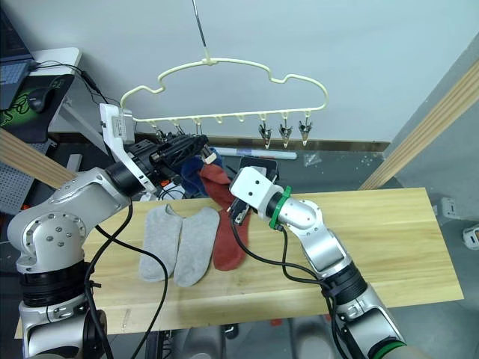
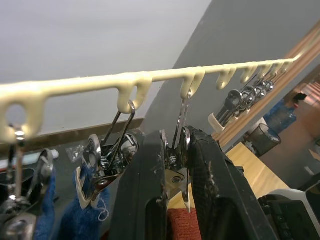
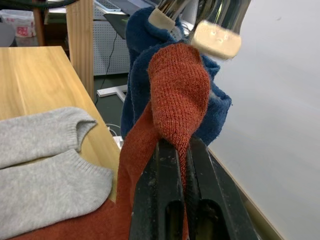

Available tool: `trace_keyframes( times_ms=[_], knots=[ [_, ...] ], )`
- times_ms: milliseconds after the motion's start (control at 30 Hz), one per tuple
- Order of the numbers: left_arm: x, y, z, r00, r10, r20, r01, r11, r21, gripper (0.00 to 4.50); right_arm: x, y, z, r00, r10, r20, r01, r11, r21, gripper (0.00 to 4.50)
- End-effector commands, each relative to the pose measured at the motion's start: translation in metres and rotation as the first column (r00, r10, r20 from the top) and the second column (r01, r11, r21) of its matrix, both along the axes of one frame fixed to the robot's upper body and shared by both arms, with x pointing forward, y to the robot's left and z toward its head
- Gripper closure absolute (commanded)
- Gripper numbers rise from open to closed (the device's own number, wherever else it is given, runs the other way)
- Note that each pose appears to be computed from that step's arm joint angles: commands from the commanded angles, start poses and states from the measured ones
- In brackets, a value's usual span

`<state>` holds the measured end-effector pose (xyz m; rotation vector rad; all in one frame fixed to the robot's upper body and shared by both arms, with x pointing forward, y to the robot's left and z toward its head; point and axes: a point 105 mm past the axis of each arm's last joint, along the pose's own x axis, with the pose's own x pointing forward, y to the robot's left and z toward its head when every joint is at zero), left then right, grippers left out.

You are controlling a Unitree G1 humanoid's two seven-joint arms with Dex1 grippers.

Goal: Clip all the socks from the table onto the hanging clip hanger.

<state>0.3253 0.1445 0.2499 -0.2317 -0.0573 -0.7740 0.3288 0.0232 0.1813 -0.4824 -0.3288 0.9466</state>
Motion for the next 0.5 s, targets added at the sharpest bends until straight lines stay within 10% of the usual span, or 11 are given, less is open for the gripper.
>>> trace_keyframes(
  times_ms=[33,500],
  knots=[
    [-0.0077,-0.0014,0.0102,0.999,-0.009,0.046,0.01,1.0,-0.013,4.15,-0.0018,0.0037,0.0175,0.999,-0.002,0.054,0.0,0.999,0.044,4.5],
    [-0.0055,0.0009,0.0092,0.999,0.007,0.039,-0.006,1.0,-0.018,4.15,-0.0008,0.0075,0.0261,0.997,-0.039,0.065,0.032,0.994,0.103,4.5]
  ],
)
